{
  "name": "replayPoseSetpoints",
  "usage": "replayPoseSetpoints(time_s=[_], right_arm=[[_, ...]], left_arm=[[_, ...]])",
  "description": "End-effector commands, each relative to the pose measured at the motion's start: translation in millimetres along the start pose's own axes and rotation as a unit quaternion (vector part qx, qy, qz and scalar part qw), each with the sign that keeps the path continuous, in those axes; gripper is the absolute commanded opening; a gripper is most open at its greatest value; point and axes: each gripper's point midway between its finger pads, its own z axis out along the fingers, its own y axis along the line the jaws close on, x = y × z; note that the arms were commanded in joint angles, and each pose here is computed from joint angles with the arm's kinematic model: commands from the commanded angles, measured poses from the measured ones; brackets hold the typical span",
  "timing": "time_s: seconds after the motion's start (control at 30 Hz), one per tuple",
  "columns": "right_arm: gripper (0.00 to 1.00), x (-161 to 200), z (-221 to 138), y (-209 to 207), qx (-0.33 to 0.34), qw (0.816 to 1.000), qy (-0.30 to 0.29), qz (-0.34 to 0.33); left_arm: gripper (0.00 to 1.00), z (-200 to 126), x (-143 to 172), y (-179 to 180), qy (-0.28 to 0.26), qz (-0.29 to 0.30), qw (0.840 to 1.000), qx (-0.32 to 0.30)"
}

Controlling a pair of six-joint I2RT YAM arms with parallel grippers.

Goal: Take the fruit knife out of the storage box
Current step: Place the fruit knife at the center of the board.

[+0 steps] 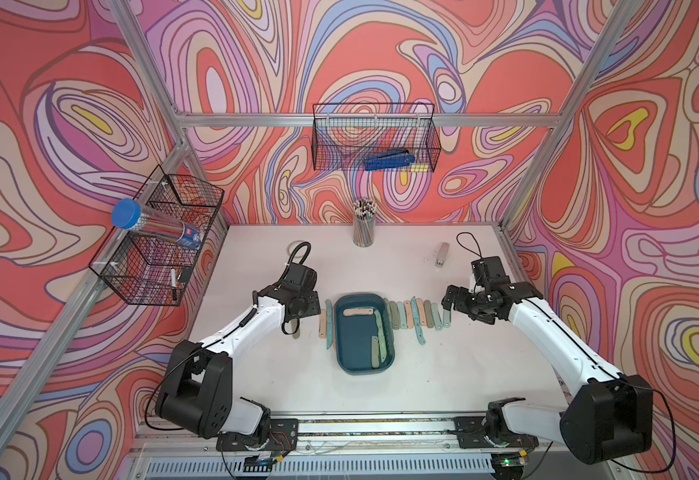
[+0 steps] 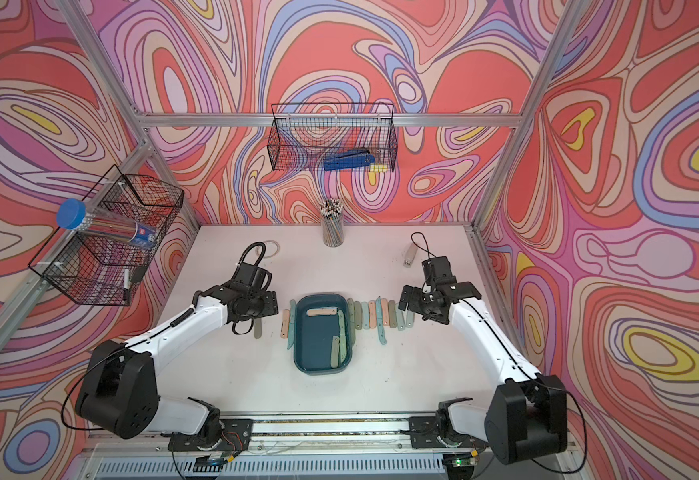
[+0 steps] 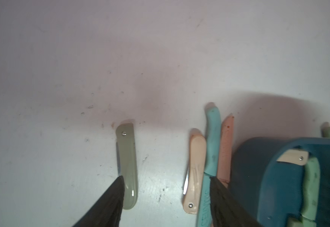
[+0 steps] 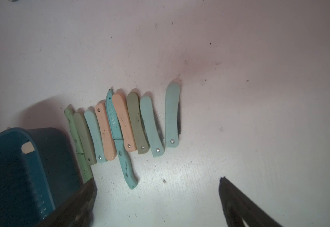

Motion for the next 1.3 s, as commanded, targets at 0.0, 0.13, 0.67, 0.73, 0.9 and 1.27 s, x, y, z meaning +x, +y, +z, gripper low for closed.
replayPoseSetpoints(time_s=[0.0,0.13,0.67,0.73,0.9,1.27], right_arm=[[0.98,4.2,-0.1,-1.3,-0.002,1.000,0.001,0.004],[0.98,5.5,0.5,-1.6,-0.002,1.000,0.002,0.004],[0.98,2.9,1.1,-0.4,-0.002,1.000,0.002,0.003],[0.98,1.9,1.3,0.0,-0.003,1.000,0.001,0.003],[0.98,0.2,1.1,1.8,-0.005,1.000,0.001,0.004],[0.98,2.6,3.6,2.4,-0.005,1.000,0.005,0.007]], left_arm=[[0.68,12.2,17.3,34.9,0.026,-0.034,0.997,-0.059],[0.69,16.2,20.7,60.2,0.035,-0.058,0.993,-0.097],[0.63,39.3,41.5,82.5,0.089,-0.080,0.985,-0.122],[0.62,43.0,41.4,74.1,0.094,-0.079,0.987,-0.099],[0.60,58.0,47.0,49.5,0.124,-0.062,0.990,-0.039],[0.61,58.6,37.6,-2.6,0.119,0.008,0.993,0.017]])
